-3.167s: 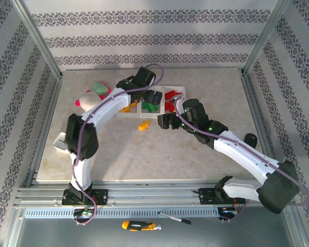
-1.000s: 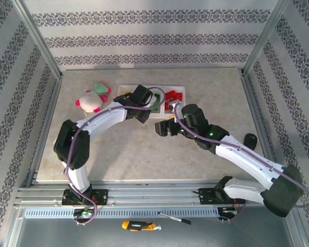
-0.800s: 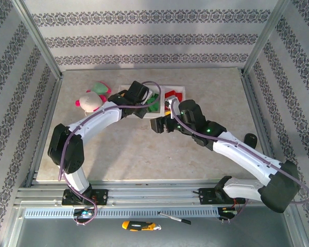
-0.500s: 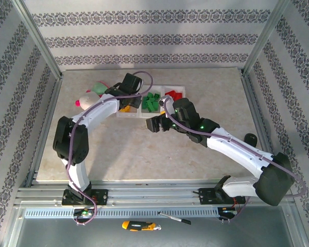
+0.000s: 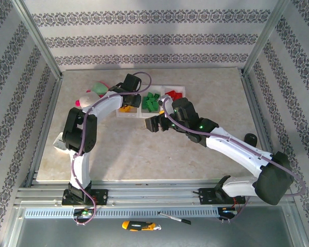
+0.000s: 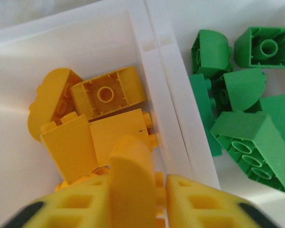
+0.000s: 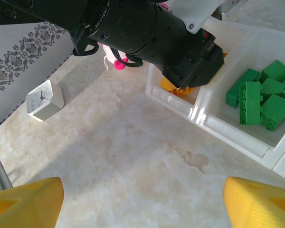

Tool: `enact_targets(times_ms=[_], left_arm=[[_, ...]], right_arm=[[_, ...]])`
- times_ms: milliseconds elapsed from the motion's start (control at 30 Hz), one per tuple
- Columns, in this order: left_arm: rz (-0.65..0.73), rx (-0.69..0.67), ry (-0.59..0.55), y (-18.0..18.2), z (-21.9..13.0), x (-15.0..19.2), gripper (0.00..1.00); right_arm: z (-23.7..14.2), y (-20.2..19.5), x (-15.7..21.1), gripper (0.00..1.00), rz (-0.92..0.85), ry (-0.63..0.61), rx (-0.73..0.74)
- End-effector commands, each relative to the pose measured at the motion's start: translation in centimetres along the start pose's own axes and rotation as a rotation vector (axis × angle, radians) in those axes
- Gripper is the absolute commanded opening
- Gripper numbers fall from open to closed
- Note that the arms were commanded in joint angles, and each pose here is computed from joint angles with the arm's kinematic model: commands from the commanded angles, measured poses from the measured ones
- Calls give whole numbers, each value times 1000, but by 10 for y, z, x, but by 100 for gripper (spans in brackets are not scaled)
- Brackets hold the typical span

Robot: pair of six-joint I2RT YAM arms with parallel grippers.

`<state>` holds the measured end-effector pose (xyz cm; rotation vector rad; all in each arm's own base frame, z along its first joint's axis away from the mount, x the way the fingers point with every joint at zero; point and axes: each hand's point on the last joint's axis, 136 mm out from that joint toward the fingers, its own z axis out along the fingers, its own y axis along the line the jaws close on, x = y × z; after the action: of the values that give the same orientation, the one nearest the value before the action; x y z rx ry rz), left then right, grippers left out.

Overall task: Sort the legos into containers by color
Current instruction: Place the lego in the container, then reset both arms

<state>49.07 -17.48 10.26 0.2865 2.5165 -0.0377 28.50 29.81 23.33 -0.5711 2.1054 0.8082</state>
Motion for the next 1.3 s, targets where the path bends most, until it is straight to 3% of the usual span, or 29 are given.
enact_targets(times_ms=[0, 67, 133, 400, 600, 833, 1067, 1267], left_arm=[[-32, 31, -70, -1, -10, -24, 53], [-36, 29, -94, 1, -20, -28, 69], [-37, 34, -124, 2, -33, -33, 77], [-44, 28, -262, 13, -96, -36, 100], [-13, -19, -400, 29, -133, -12, 99], [47, -182, -580, 63, -141, 24, 99], [-12, -315, -621, 110, -119, 58, 99], [-36, -389, -547, 140, -81, 92, 99]], right_arm=[[-1, 5, -9, 87, -23, -28, -9], [-1, 4, -9, 87, -26, -30, -4], [-2, 4, -9, 87, -26, -33, 1], [-17, -15, -20, 87, -43, -105, 108], [-42, -60, -28, 88, -27, -193, 298], [-87, -150, -14, 91, -11, -291, 615], [-132, -243, 36, 93, 19, -310, 914], [-150, -296, 66, 95, 32, -363, 1036]])
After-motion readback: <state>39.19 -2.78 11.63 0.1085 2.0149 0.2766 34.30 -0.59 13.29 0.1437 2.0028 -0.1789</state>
